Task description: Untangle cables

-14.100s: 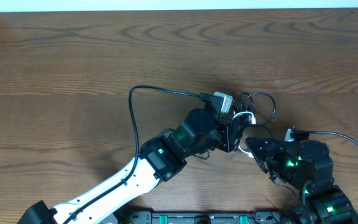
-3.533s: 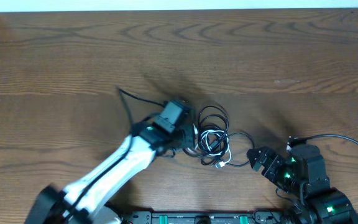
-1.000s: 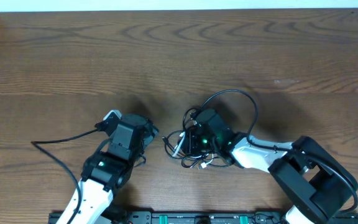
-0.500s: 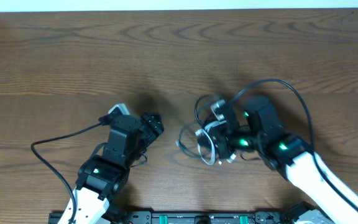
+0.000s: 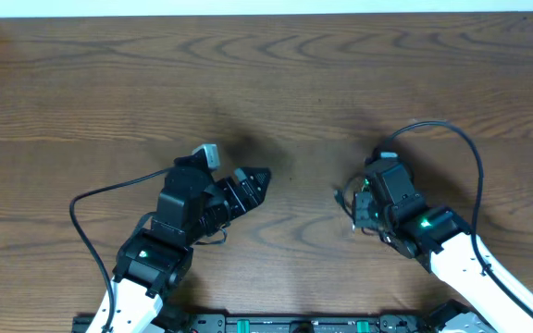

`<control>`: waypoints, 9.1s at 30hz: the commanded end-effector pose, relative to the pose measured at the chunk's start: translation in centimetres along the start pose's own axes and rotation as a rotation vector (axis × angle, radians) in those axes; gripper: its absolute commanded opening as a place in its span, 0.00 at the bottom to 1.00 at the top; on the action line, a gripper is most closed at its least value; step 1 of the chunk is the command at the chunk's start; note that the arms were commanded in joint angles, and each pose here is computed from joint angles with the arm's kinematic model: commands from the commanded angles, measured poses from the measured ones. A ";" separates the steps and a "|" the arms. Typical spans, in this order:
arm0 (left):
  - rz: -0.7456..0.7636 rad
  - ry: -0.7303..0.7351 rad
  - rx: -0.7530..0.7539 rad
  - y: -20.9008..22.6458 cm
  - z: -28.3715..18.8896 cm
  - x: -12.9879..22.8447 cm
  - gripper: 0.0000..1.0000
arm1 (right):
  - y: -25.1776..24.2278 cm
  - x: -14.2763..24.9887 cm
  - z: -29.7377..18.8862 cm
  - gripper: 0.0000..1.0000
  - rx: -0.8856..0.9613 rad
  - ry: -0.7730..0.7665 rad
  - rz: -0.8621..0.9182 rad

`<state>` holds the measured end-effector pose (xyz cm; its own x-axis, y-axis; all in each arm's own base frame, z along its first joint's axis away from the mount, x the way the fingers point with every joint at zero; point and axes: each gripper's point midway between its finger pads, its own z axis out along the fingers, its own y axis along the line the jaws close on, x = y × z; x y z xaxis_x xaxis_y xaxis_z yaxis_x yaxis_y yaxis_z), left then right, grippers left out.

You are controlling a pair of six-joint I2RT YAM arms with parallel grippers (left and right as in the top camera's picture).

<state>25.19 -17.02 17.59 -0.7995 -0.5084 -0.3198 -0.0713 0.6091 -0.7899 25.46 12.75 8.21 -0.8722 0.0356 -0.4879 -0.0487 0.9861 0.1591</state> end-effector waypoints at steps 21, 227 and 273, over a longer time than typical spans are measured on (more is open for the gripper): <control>0.090 0.123 -0.002 0.8 1.5 1.8 0.83 | 3.5 -0.7 -1.7 0.99 -0.218 -0.032 -0.371; 0.217 0.048 0.009 4.3 4.0 -4.2 0.08 | 17.7 1.1 2.5 0.46 -0.627 -0.118 -0.510; 0.310 0.183 0.083 6.0 2.1 -2.4 0.08 | 11.6 -2.5 -3.2 0.35 -0.661 -0.104 -0.295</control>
<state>29.14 -11.30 11.56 -0.8604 -0.3097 -0.4046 0.0749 0.7086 -0.7016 27.46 19.98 14.93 -0.7317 -0.0606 -0.6789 -0.4543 0.7859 0.4194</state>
